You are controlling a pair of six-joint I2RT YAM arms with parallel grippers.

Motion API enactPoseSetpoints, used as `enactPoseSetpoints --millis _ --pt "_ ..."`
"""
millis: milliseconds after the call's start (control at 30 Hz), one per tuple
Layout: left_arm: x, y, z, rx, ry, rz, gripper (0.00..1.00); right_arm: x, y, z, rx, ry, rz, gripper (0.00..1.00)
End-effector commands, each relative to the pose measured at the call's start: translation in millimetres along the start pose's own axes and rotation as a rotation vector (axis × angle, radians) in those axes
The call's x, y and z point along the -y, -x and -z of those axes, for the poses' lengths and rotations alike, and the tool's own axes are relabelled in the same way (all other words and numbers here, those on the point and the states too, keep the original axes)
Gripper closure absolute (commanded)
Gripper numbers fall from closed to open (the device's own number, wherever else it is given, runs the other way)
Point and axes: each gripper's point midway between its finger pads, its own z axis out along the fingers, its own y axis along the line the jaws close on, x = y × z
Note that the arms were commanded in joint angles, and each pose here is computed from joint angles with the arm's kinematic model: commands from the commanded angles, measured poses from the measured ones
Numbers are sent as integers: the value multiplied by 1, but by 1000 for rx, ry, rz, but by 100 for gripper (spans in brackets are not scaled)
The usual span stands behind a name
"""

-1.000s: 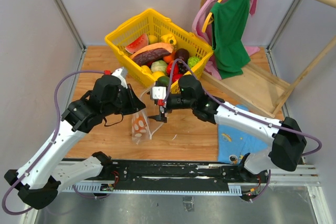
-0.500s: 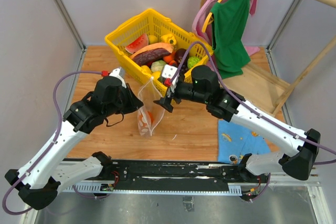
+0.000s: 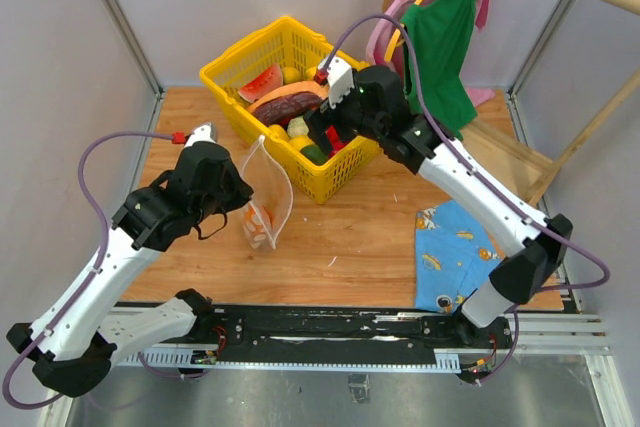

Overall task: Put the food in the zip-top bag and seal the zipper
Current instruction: Pick up the fake fruit from the bin.

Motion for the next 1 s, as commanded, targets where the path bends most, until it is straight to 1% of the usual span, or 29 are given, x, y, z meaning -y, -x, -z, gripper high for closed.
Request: enactPoseSetpoints --millis 0,233,400,500,633,800,900,967 --pt "-11 17 3 64 81 3 100 27 -31 -19 -135 -63 -113 3" --pt "-12 13 -9 41 111 -34 100 21 -63 -62 -268 43 -223 5" --pt "-15 9 -16 29 141 -48 100 2 -79 -79 -328 139 -290 6" --pt "-14 9 -19 29 137 -48 100 -3 -97 -88 -398 165 -320 7" --pt "-13 8 -21 25 135 -54 100 -15 -122 -95 -495 224 -368 10" --pt "-12 8 -22 22 133 -59 100 -24 -149 -99 -593 264 -399 10" --pt "-11 7 -23 20 130 -62 100 -25 -160 -102 -625 260 -403 12" --pt "-10 8 -23 21 122 -62 100 -23 -163 -104 -627 256 -399 16"
